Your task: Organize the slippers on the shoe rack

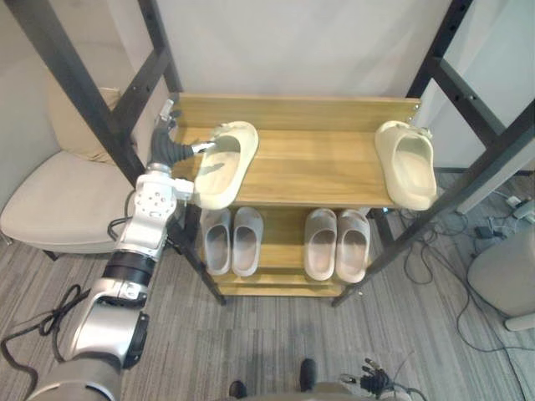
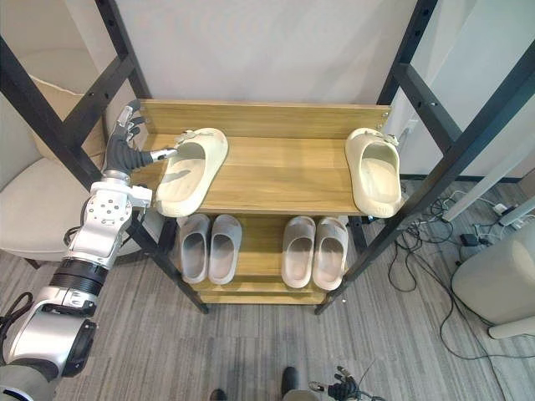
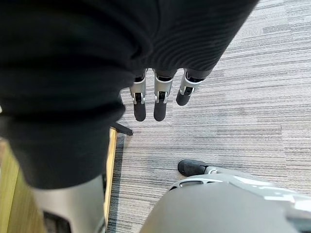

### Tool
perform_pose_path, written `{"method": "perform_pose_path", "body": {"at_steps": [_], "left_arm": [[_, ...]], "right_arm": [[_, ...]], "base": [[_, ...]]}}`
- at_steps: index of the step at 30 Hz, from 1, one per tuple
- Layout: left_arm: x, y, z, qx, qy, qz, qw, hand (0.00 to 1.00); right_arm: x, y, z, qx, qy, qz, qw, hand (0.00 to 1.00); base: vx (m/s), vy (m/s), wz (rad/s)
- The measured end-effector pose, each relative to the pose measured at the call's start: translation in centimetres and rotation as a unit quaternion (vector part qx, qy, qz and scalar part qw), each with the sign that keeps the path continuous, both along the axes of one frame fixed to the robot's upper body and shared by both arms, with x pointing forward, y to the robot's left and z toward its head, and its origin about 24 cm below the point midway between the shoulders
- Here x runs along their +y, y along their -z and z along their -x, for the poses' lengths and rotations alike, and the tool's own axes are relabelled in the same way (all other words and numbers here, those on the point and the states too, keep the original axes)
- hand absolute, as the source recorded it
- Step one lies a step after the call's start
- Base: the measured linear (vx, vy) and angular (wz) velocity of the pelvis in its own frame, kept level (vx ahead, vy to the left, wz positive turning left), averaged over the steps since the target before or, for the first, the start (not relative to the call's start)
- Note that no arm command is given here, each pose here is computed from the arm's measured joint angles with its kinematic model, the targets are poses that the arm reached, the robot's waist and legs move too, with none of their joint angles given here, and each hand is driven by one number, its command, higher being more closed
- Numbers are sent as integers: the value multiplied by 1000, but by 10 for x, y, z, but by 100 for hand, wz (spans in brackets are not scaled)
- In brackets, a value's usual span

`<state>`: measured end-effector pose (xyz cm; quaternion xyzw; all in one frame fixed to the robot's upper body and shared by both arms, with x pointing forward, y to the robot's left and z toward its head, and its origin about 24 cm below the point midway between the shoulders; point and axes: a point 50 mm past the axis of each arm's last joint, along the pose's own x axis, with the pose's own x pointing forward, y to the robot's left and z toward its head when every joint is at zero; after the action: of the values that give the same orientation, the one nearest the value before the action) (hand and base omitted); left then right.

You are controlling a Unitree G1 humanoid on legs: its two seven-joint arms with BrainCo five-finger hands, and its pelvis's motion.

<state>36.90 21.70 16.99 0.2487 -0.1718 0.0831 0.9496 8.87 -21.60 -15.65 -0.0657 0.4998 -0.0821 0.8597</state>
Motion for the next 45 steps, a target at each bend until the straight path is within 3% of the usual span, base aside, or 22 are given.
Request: {"method": "perform_pose_path", "body": {"at_steps": [22,34,35,45], "left_arm": [[9,-3,-18,59,-25,-121,991,0],[21,-14,-24,67,-56,-135,987,0],[22,-14,-25,70,-58,-134,987,100],[22,-16,-28,76,-63,-120,988,100]], "right_arm": [[-2,0,2,-2,5,-5,1000,0],[-2,-3,-3,-19,15,-9,1000,0],[-2,-3,-3,-19,16,-9,1000,0],[-3,-3,0,-20,38,-15,999,0]], "base": [[-36,-16,-2],[-46,-12,-6],[-26,7,-6],[-21,9,-2]]}}
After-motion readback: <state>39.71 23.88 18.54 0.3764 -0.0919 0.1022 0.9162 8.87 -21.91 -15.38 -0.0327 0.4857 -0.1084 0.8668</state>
